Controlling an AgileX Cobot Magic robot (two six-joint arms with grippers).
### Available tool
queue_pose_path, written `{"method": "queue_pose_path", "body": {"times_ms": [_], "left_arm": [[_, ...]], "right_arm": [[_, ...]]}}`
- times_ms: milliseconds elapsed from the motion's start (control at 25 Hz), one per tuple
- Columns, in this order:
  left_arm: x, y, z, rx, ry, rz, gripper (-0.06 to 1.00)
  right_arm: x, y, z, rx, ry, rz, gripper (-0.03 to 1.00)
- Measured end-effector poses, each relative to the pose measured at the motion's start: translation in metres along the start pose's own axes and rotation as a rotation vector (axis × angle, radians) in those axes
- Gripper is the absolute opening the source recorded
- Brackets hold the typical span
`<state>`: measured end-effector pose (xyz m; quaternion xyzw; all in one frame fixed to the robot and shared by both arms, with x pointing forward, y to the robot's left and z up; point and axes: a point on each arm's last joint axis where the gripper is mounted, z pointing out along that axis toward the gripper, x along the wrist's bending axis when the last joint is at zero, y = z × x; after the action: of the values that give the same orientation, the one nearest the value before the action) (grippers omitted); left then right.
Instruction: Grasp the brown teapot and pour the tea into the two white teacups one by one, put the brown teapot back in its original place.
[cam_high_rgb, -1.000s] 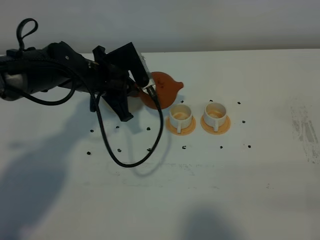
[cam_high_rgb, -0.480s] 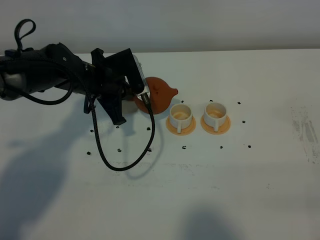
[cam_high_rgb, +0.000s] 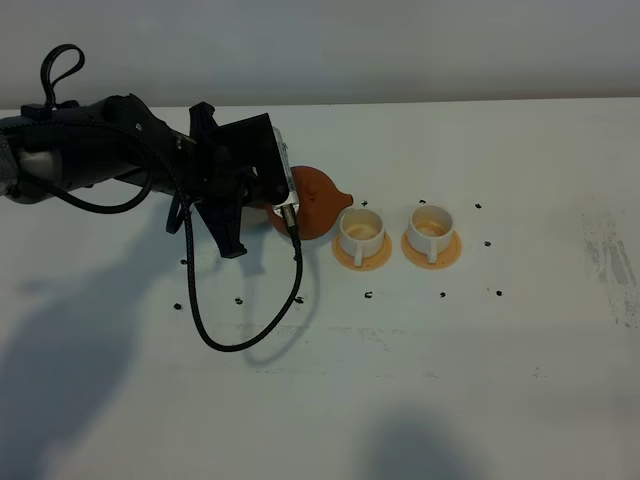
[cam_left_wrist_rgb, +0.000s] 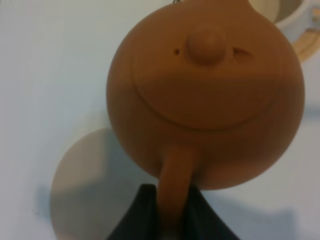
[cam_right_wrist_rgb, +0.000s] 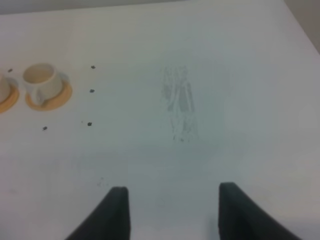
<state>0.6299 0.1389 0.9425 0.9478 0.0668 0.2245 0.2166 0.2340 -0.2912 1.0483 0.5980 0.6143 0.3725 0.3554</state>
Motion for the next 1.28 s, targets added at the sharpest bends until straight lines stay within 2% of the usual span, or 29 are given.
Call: {"method": "queue_pose_path", "body": {"times_ms": [400,800,1280], "left_arm": [[0.001,-0.001,0.000,0.020,0.012,0.049,0.08],[0.000,0.009,0.002,0.018,0.070,0.130,0.08],[-0.001,0.014,0.003,0.031,0.099,0.215,0.08]], "right_arm": [[0.000,0.000,0.000,0.000,0.000,0.000,0.43],[0.000,0.000,0.000,0.000,0.000,0.000,0.43],[0.000,0.000,0.000,0.000,0.000,0.000,0.43]]}}
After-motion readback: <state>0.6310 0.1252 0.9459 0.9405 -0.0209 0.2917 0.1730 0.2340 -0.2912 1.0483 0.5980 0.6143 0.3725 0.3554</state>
